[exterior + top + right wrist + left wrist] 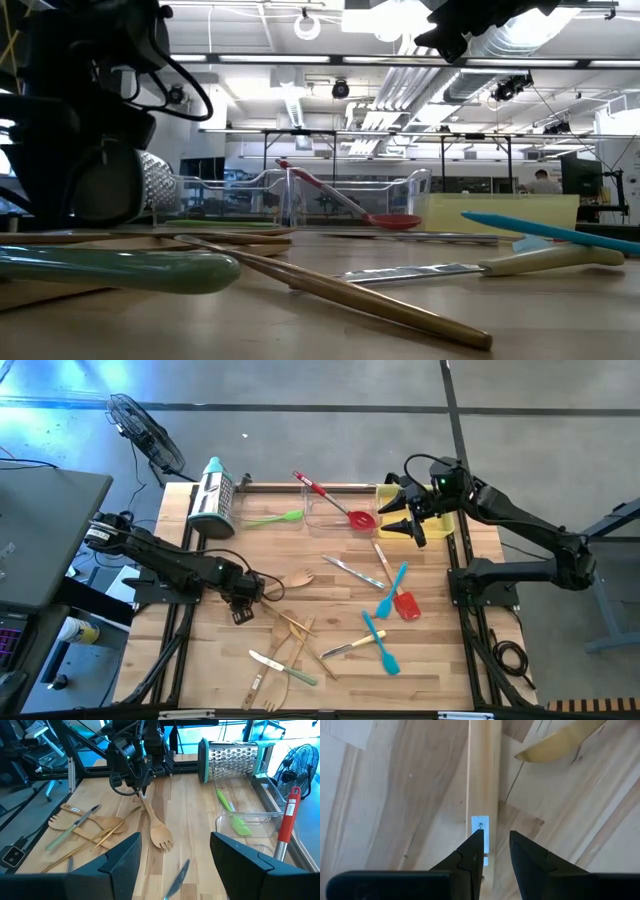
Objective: Pick & Place Kitchen Items
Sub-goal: Put the top brown serving spork into the right transparent bin
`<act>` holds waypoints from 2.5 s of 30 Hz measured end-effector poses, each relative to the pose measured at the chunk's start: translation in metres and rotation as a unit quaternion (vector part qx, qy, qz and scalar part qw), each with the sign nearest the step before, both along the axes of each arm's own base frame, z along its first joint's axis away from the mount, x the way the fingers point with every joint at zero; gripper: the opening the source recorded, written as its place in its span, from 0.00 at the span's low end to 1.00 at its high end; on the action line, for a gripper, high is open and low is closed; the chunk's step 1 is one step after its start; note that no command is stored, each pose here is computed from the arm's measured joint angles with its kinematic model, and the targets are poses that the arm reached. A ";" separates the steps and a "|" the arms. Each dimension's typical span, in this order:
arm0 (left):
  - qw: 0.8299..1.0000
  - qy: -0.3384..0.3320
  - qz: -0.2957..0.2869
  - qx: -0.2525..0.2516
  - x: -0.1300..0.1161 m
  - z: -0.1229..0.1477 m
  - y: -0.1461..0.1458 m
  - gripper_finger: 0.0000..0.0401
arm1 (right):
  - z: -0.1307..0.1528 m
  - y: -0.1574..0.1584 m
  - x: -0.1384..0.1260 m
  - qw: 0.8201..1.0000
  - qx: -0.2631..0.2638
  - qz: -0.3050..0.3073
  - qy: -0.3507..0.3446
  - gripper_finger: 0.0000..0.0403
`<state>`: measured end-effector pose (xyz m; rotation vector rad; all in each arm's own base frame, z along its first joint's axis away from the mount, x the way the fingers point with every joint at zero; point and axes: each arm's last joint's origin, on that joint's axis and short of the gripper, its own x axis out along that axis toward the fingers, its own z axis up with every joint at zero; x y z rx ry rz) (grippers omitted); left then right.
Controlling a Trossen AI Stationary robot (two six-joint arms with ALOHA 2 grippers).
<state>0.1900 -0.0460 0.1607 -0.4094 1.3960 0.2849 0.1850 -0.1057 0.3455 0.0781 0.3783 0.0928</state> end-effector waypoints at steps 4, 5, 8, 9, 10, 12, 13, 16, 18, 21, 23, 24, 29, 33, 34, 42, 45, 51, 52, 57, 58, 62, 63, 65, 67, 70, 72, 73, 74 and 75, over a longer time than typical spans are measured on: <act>1.000 -0.002 0.002 0.012 0.000 0.000 0.001 0.22 | 0.000 0.000 0.000 1.000 0.000 0.000 0.000 0.57; 1.000 -0.004 0.003 0.017 0.000 0.000 0.001 0.22 | 0.000 0.000 0.000 1.000 0.000 0.000 0.000 0.57; 1.000 -0.006 0.003 0.026 0.000 0.000 0.002 0.22 | 0.000 0.000 0.000 1.000 0.000 0.000 0.000 0.57; 1.000 -0.006 0.003 0.026 0.000 0.000 0.002 0.22 | 0.000 0.000 0.000 1.000 0.000 0.000 0.000 0.57; 1.000 -0.006 0.003 0.027 0.000 0.000 0.002 0.22 | 0.000 0.000 0.000 1.000 0.000 0.000 0.000 0.57; 1.000 -0.006 0.003 0.027 0.000 0.000 0.002 0.22 | 0.000 0.000 0.000 1.000 0.000 0.000 0.000 0.57; 1.000 -0.006 0.003 0.027 0.000 0.000 0.002 0.22 | 0.000 0.000 0.000 1.000 0.000 0.000 0.000 0.57; 1.000 -0.006 0.003 0.027 0.000 0.000 0.002 0.22 | 0.000 0.000 0.000 1.000 0.000 0.000 0.000 0.57; 1.000 -0.006 0.002 0.026 0.000 0.000 0.002 0.22 | 0.000 0.000 0.000 1.000 0.001 0.000 0.001 0.57; 1.000 -0.008 0.002 0.018 -0.002 -0.006 0.002 0.22 | 0.000 0.000 0.000 1.000 0.001 0.000 0.001 0.57; 1.000 -0.021 0.000 0.004 -0.001 -0.009 0.001 0.22 | 0.000 0.000 0.000 1.000 0.001 0.000 0.001 0.57; 1.000 -0.022 0.000 0.002 -0.001 -0.010 0.001 0.22 | 0.000 0.000 0.000 1.000 0.002 0.000 0.001 0.57; 1.000 -0.026 0.002 0.009 -0.004 -0.016 0.002 0.22 | 0.000 0.000 0.000 1.000 0.002 0.000 0.002 0.57; 0.999 -0.031 0.001 0.005 -0.003 -0.016 0.002 0.22 | 0.000 0.000 0.000 1.000 0.002 0.000 0.002 0.57; 0.999 -0.033 0.000 0.002 -0.003 -0.016 0.001 0.22 | 0.000 0.000 0.000 1.000 0.002 0.000 0.002 0.57; 0.999 -0.052 0.000 -0.006 0.001 -0.016 0.000 0.22 | 0.000 0.000 0.000 1.000 0.001 -0.001 0.002 0.57; 0.999 -0.050 -0.002 -0.012 0.001 -0.016 0.000 0.22 | 0.000 0.000 0.000 1.000 0.001 -0.001 0.002 0.57; 0.999 -0.050 -0.003 -0.017 0.001 -0.016 0.000 0.22 | 0.000 0.000 0.000 1.000 0.001 -0.001 0.002 0.57; 0.999 -0.051 -0.002 -0.016 0.001 -0.016 0.000 0.22 | 0.000 0.000 0.000 1.000 0.001 -0.001 0.002 0.57; 0.998 -0.052 0.014 -0.019 0.001 -0.016 0.000 0.23 | 0.000 0.000 0.000 1.000 0.001 -0.002 0.002 0.57; 0.998 -0.052 0.013 -0.019 0.001 -0.016 0.000 0.24 | 0.000 0.000 0.000 1.000 0.000 -0.001 0.002 0.57; 0.998 -0.054 0.011 -0.024 0.002 -0.016 -0.001 0.29 | 0.000 0.000 0.000 1.000 -0.001 -0.001 0.002 0.57; 0.998 -0.054 0.011 -0.025 0.002 -0.016 -0.001 0.30 | 0.000 0.000 0.000 1.000 -0.002 -0.001 0.002 0.57; 0.998 -0.054 0.011 -0.026 0.002 -0.016 -0.001 0.33 | 0.000 0.000 0.000 1.000 -0.003 0.000 0.002 0.57; 0.998 -0.055 0.017 -0.025 0.002 -0.016 -0.001 0.36 | 0.000 0.000 0.000 1.000 -0.004 -0.002 0.002 0.57; 0.998 -0.055 0.030 -0.027 0.002 -0.016 -0.001 0.37 | -0.001 -0.001 0.000 1.000 -0.006 -0.007 0.004 0.57; 0.997 -0.054 0.046 -0.030 0.002 -0.016 -0.001 0.38 | -0.001 -0.001 0.000 1.000 -0.008 -0.011 0.005 0.57; 0.997 -0.053 0.051 -0.031 0.002 -0.016 -0.001 0.38 | -0.001 -0.001 0.000 1.000 -0.008 -0.012 0.005 0.57; 0.997 -0.052 0.052 -0.031 0.002 -0.016 -0.001 0.38 | -0.001 -0.001 0.000 1.000 -0.008 -0.012 0.005 0.57; 0.997 -0.052 0.052 -0.031 0.002 -0.016 -0.001 0.38 | -0.001 -0.001 0.000 1.000 -0.008 -0.012 0.005 0.57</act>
